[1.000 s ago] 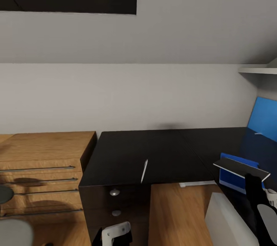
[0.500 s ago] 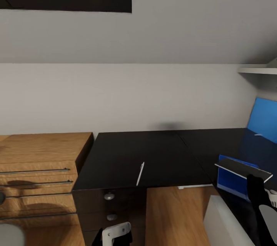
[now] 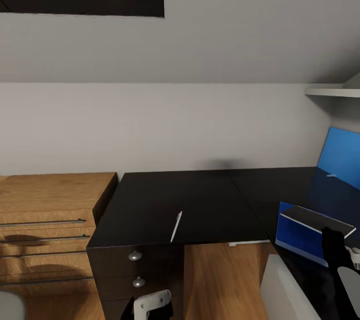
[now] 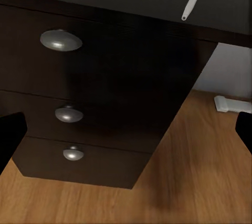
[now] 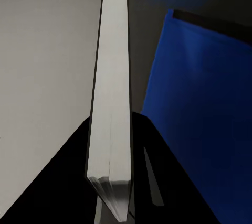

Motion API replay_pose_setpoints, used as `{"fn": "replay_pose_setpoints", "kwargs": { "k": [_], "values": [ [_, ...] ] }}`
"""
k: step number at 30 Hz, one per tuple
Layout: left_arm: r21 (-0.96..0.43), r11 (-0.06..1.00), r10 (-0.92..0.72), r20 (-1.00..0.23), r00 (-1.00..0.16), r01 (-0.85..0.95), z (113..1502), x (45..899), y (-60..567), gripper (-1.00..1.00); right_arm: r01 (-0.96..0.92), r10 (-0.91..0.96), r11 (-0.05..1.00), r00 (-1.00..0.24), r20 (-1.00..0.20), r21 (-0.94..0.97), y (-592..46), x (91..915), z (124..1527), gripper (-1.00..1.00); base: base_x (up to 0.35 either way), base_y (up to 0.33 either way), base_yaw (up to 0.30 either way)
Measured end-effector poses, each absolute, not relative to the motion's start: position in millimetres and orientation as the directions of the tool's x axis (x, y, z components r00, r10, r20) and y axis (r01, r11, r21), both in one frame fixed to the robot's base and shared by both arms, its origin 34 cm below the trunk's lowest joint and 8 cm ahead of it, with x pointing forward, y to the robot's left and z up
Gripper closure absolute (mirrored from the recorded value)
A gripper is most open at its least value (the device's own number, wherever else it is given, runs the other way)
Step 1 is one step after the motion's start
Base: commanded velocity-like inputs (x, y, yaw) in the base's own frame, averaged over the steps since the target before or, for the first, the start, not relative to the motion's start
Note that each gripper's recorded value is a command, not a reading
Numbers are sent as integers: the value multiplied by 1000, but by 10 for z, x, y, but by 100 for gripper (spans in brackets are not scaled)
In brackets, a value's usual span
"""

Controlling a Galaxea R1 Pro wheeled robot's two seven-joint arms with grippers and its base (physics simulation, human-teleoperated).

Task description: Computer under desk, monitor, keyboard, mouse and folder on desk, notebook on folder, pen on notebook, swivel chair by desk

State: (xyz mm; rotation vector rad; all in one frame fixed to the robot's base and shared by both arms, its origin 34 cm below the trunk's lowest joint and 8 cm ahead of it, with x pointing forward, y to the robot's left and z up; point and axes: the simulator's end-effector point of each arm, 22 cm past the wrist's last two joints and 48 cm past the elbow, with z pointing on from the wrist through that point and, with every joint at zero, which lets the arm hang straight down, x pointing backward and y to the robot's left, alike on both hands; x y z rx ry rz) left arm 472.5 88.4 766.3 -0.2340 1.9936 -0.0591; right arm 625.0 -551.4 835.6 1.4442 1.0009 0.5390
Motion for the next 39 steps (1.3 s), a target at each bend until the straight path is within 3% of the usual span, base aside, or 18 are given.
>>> {"fn": "replay_pose_setpoints", "kwargs": {
  "k": [39],
  "values": [
    [-148, 980, -190, -894, -407, -131, 7845, 4725, 854, -100, 263, 844, 133, 475, -248, 956, -5339, 6368, 8527, 100, 0, 0, 0]
  ]
}}
